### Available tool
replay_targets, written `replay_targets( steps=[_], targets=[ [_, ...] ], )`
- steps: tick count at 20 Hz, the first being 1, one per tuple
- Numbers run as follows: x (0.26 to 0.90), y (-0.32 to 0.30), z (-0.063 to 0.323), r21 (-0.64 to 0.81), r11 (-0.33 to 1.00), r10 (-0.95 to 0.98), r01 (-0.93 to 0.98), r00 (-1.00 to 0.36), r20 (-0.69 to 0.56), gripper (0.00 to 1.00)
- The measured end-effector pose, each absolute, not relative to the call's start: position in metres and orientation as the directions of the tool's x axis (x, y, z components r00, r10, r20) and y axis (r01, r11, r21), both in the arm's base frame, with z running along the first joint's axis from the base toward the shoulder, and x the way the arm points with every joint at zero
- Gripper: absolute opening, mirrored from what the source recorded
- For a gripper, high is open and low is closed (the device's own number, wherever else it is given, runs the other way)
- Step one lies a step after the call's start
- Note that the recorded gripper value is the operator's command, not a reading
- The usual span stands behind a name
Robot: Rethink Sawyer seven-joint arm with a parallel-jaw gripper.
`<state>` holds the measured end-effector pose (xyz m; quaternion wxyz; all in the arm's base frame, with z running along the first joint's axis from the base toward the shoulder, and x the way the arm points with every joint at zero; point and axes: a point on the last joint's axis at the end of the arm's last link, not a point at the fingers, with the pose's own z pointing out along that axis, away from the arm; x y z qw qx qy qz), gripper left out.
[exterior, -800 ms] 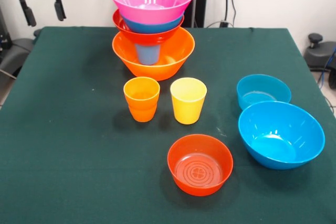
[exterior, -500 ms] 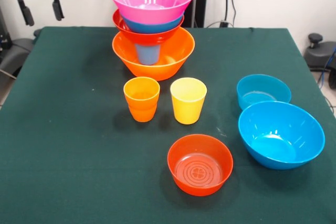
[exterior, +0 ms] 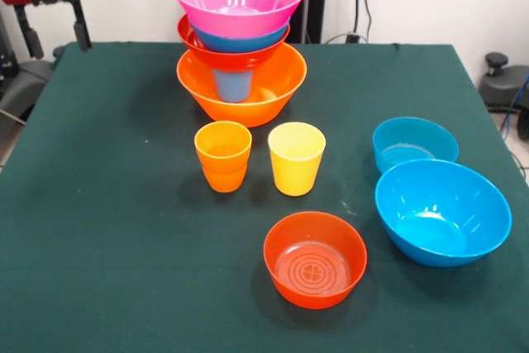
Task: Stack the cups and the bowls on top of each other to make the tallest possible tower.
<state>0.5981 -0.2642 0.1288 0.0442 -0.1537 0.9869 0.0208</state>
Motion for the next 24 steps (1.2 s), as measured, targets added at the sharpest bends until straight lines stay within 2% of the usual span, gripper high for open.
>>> replay_targets(
  steps=[11,18,24],
  targets=[
    [0.682,-0.231,0.087,0.041,0.941,-0.328,-0.336,-0.935,-0.138,1.0],
    [0.702,-0.211,0.076,0.07,0.938,-0.326,-0.338,-0.935,-0.141,1.0],
    [0.704,-0.188,0.069,0.112,0.929,-0.343,-0.352,-0.935,-0.09,1.0]
  ],
)
